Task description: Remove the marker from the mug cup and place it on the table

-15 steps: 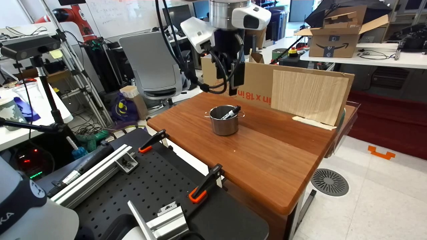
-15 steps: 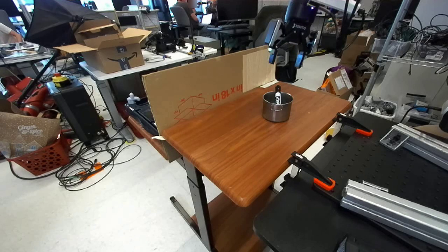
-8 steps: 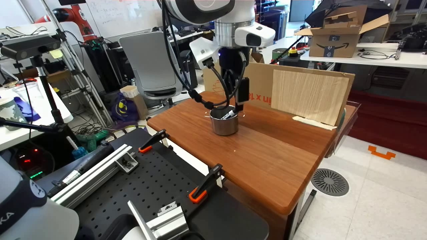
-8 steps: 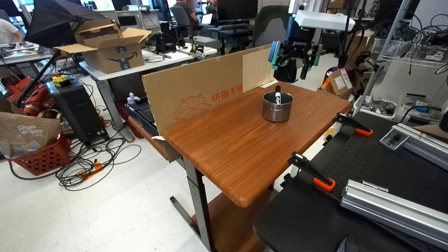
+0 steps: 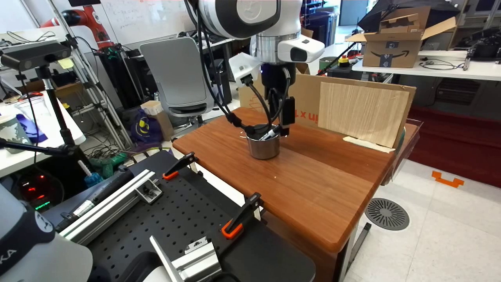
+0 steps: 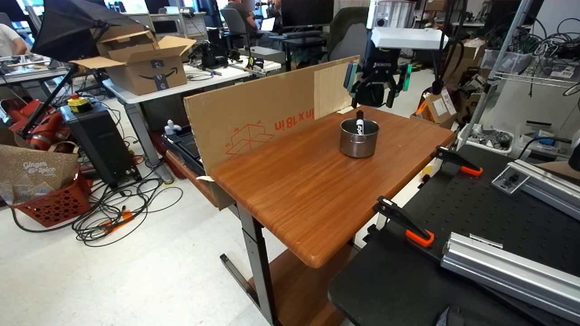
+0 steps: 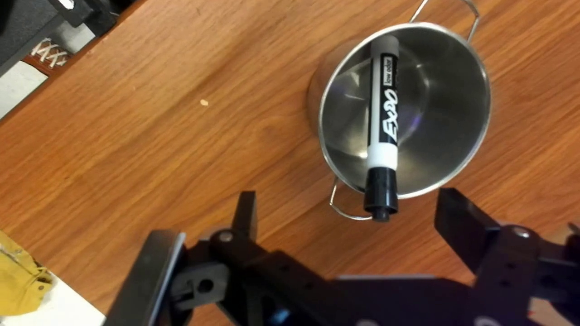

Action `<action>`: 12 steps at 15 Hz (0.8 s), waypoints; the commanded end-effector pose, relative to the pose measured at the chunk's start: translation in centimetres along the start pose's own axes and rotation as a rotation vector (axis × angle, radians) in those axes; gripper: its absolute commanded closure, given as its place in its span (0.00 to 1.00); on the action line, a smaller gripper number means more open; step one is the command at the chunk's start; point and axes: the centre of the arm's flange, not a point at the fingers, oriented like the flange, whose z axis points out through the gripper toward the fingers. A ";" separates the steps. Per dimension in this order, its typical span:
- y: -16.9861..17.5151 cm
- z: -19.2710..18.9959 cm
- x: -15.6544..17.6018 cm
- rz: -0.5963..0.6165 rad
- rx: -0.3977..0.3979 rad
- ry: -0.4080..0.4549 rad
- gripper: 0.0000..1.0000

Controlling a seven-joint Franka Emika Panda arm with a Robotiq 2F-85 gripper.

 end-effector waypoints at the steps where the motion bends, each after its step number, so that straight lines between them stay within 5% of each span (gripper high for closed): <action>1: -1.1 0.6 0.7 0.014 -0.024 0.028 0.00; 5: -2.0 1.4 0.7 0.011 -0.048 0.025 0.00; 6: -2.1 1.5 0.7 0.010 -0.053 0.021 0.25; 12: -2.4 2.1 1.0 0.003 -0.070 0.019 0.66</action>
